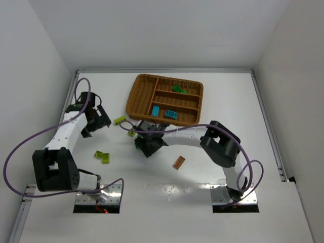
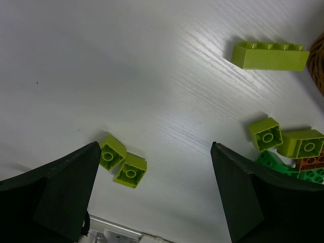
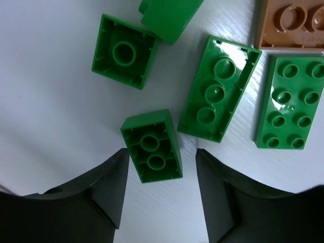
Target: Sort the legos into containers by color
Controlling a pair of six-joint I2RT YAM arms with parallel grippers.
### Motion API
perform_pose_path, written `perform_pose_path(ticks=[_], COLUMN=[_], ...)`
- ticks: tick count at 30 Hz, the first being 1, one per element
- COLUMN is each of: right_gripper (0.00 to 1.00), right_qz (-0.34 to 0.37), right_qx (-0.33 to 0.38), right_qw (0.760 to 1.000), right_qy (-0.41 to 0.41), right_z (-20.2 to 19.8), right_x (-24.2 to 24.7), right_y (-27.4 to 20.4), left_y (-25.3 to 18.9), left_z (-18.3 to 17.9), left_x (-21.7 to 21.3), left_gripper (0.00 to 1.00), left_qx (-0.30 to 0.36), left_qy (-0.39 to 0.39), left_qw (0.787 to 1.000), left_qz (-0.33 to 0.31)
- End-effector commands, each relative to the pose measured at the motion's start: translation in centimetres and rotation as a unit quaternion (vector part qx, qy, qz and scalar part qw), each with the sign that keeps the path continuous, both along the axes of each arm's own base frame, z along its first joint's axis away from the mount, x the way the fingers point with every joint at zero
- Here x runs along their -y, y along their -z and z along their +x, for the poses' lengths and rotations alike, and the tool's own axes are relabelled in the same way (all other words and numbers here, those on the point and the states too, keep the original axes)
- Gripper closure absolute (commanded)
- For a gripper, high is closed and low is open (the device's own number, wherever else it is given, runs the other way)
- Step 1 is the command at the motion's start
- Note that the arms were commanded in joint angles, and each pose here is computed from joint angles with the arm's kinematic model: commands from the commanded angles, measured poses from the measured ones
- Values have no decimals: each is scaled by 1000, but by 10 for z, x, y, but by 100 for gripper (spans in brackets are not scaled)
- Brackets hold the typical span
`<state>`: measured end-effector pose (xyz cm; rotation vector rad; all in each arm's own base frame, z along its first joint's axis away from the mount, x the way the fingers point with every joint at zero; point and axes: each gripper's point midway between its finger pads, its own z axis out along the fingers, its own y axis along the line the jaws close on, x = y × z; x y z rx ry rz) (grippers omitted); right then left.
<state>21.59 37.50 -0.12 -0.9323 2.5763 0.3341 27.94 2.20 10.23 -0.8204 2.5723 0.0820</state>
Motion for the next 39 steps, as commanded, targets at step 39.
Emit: perform_pose_path(ticks=[39], right_gripper=[61], right_qz=[107], right_qx=[234], right_qw=[873], right_qy=[414], right_z=[387], right_x=[128], right_y=[-130], left_y=[-8], left_z=[21], left_x=[16], left_gripper=[3], left_qx=[22], left_qy=[27], left_qw=[999], left_qz=[-22])
